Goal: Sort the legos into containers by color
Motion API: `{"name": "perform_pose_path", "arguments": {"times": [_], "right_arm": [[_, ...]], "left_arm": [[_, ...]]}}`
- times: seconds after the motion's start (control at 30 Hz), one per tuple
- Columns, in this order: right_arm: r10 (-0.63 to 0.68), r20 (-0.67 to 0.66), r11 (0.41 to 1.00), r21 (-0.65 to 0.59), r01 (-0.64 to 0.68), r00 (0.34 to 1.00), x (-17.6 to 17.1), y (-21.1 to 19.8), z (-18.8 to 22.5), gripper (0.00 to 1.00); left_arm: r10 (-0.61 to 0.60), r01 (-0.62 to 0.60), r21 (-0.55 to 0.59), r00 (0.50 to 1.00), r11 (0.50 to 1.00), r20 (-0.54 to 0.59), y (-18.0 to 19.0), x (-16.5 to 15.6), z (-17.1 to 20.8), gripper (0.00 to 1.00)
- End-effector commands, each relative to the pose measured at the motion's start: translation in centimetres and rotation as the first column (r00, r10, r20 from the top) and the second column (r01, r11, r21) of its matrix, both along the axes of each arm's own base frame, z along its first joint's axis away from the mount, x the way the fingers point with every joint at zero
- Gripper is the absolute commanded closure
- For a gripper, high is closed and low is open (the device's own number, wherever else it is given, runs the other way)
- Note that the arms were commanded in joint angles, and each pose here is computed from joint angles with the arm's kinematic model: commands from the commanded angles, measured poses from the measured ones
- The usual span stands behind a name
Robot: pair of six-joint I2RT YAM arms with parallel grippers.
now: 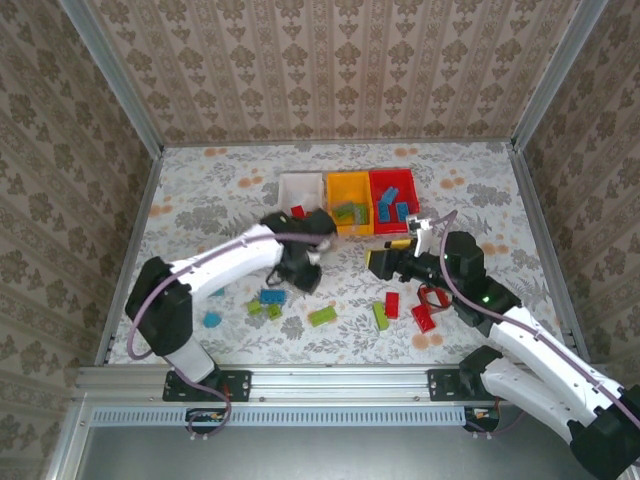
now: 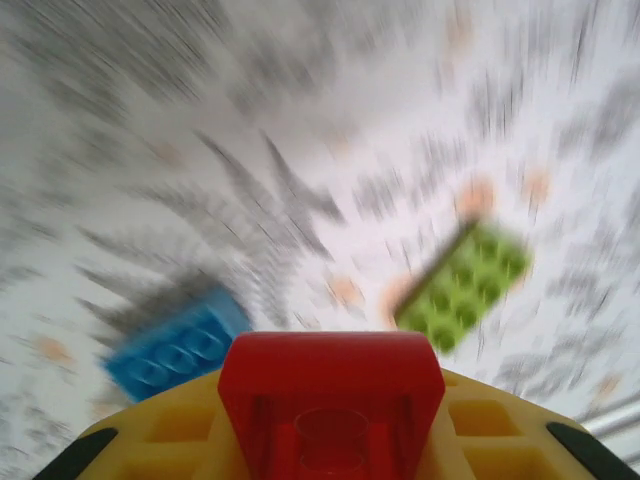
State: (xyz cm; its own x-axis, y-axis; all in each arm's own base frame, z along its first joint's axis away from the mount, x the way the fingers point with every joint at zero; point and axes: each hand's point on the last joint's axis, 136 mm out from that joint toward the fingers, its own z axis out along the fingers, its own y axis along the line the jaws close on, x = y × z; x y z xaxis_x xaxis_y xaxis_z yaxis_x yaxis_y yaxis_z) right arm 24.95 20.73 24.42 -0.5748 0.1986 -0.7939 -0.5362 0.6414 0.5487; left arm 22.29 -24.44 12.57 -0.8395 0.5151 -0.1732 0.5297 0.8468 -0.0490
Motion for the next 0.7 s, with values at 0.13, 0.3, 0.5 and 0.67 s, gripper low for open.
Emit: {"name": "perform_pose_path", "arguments": {"times": [0.13,0.3,0.5,0.67], "right_arm": [[0.012,0.073,1.000,-0.001,-0.012,0.997,3.3,1.9,2.0,0.17],[-0.015,0.069,0.999,-0.041,0.018,0.998,5.6,2.4,1.9,0.17],[-0.034,0.055,0.997,-0.064,0.037,0.998,6.5,2.4,1.2,0.17],[-0.033,0.044,0.998,-0.053,0.035,0.998,6.9,2.8,1.0,0.17]], "left_arm": [[0.278,-0.261,-0.168,0.957,0.951,0.087,1.1,11.0,4.2,0.74],[0.381,-0.352,-0.226,0.920,0.908,0.097,0.6,17.9,3.9,0.75],[0.406,-0.379,-0.230,0.910,0.896,0.082,-0.3,22.7,1.5,0.73],[0.430,-0.409,-0.224,0.901,0.884,0.053,-0.6,24.7,-0.8,0.68]]}}
